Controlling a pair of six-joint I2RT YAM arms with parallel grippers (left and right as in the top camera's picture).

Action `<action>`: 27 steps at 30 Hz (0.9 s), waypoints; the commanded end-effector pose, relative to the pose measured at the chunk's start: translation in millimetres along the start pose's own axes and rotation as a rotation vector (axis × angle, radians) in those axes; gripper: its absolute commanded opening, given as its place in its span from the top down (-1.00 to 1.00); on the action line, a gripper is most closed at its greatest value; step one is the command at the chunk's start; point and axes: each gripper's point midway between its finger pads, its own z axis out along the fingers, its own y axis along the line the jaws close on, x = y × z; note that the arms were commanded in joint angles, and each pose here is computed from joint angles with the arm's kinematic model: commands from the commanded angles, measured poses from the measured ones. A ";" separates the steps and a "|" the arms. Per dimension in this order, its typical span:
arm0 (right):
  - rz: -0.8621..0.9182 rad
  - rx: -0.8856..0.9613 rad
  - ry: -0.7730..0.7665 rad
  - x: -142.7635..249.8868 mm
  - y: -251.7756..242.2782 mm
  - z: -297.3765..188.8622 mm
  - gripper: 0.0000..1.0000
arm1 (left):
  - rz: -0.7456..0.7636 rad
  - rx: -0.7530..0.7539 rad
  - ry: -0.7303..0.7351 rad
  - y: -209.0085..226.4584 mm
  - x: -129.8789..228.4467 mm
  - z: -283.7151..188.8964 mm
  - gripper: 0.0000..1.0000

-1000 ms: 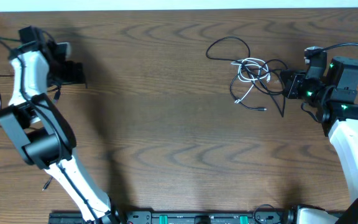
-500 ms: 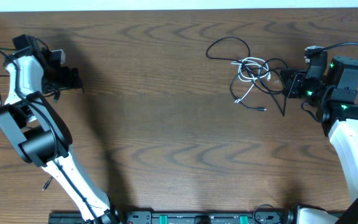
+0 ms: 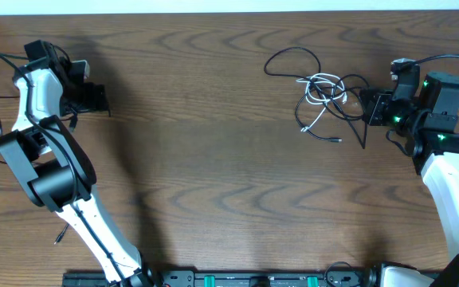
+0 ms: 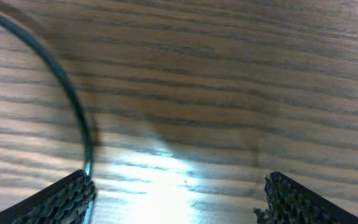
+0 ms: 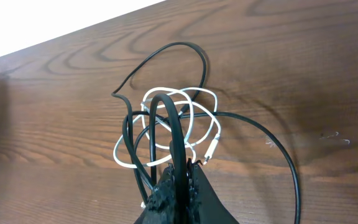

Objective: Untangle cables

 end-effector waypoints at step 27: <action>0.006 -0.004 -0.020 -6.8 3.0 -5.0 0.98 | -0.531 -0.241 0.034 151.1 65.9 11.6 -0.77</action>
